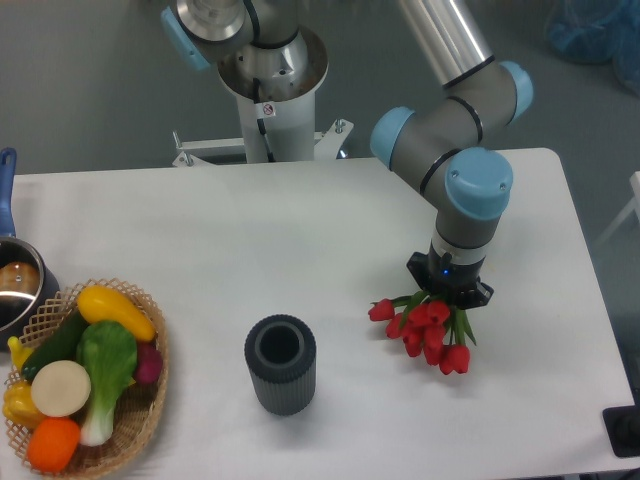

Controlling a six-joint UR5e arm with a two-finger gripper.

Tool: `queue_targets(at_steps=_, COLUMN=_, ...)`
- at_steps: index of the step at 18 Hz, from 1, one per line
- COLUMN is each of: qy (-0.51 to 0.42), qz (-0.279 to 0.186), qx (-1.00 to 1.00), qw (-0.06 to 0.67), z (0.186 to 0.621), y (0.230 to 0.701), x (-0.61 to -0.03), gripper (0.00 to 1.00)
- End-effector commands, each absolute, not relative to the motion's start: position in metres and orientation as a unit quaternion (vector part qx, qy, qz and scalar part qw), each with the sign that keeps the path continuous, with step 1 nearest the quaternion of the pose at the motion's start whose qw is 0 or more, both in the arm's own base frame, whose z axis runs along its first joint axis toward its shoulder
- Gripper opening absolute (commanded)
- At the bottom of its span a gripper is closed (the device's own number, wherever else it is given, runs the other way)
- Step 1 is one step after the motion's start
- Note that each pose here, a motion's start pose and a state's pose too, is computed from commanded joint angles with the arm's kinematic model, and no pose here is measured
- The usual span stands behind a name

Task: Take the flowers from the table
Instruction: 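Lift the grasped red tulips up off the table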

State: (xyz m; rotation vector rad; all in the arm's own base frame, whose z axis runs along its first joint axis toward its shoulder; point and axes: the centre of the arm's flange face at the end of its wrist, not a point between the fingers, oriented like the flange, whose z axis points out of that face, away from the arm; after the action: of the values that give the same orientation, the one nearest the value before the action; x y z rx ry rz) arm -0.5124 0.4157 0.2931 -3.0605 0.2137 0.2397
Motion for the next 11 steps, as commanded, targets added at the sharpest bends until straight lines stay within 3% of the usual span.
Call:
queue_targets(at_steps=4, qy=0.049, qz=0.073, qx=-0.996, qw=0.031, z=0.335, y=0.427, x=-0.526, gripper=0.00)
queue_targets(at_steps=11, qy=0.061, qz=0.076, qx=-0.995, qw=0.033, z=0.370, y=0.437, x=-0.530, gripper=0.00)
